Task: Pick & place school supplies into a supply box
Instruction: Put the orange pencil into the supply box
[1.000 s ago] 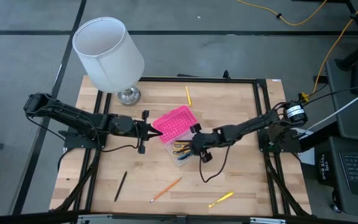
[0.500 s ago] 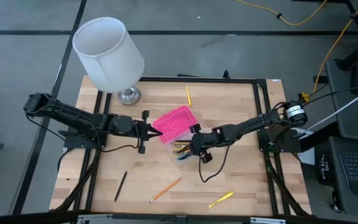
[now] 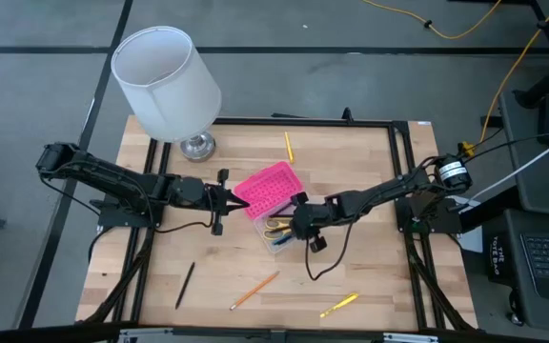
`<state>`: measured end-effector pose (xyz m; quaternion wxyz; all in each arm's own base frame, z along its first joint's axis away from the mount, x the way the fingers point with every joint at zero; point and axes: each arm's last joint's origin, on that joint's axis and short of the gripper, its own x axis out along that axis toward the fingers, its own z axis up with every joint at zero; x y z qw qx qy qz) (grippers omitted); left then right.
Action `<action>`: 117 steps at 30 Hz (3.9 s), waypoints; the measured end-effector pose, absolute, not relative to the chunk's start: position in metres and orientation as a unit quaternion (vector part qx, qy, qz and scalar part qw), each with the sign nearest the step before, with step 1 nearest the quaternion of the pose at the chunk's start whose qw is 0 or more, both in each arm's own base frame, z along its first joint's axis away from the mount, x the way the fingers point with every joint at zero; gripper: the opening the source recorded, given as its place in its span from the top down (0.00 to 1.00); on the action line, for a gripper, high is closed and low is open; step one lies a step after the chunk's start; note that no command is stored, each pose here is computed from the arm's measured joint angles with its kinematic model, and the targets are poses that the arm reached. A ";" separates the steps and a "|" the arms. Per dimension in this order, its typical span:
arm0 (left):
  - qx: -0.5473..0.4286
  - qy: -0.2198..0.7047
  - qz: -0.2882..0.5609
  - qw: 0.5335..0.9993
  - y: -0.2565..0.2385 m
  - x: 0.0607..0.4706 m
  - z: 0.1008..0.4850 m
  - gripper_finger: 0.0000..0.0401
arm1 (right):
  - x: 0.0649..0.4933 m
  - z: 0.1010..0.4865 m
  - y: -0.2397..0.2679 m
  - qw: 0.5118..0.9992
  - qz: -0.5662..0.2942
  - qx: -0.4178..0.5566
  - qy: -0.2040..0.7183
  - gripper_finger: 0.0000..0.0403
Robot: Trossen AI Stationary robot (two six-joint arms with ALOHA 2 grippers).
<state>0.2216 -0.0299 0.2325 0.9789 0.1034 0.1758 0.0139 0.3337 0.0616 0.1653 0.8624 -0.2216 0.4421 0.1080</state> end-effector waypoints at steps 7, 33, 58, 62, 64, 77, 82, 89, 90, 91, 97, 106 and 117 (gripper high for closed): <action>0.091 0.176 0.016 0.980 -0.030 0.222 0.232 0.99 | 0.341 0.186 0.066 0.854 0.080 -0.237 0.456 0.69; -0.021 0.206 0.082 0.975 -0.081 0.202 0.222 1.00 | 0.262 0.226 0.051 0.962 0.042 -0.170 0.210 0.99; -0.171 0.490 0.152 0.841 -0.141 0.285 0.234 0.99 | 0.233 0.188 0.045 0.966 0.035 -0.139 0.216 0.95; -0.160 0.512 0.142 0.832 -0.160 0.304 0.233 0.99 | 0.233 0.189 0.045 0.965 0.034 -0.153 0.213 0.98; -0.152 0.525 0.152 0.823 -0.169 0.310 0.231 1.00 | 0.233 0.189 0.044 0.964 0.032 -0.156 0.212 0.99; -0.176 0.537 0.168 0.807 -0.219 0.341 0.210 0.99 | 0.235 0.193 0.045 0.969 0.030 -0.158 0.188 0.98; -0.217 0.533 0.177 0.799 -0.229 0.348 0.211 0.99 | 0.235 0.194 0.045 0.969 0.030 -0.158 0.186 0.98; -0.257 0.551 0.184 0.772 -0.229 0.349 0.209 0.99 | 0.235 0.194 0.045 0.972 0.033 -0.142 0.183 0.94; -0.259 0.555 0.181 0.769 -0.229 0.349 0.209 0.99 | 0.235 0.194 0.045 0.972 0.036 -0.141 0.183 0.94; -0.258 0.558 0.177 0.768 -0.230 0.349 0.209 0.99 | 0.235 0.194 0.046 0.973 0.040 -0.140 0.182 0.94; -0.246 0.562 0.165 0.773 -0.230 0.349 0.209 0.99 | 0.235 0.195 0.046 0.973 0.047 -0.138 0.178 0.98; -0.239 0.553 0.172 0.779 -0.229 0.350 0.210 0.99 | 0.235 0.195 0.046 0.975 0.045 -0.127 0.178 0.92; -0.244 0.541 0.187 0.783 -0.229 0.350 0.210 0.99 | 0.235 0.195 0.046 0.978 0.040 -0.097 0.180 0.91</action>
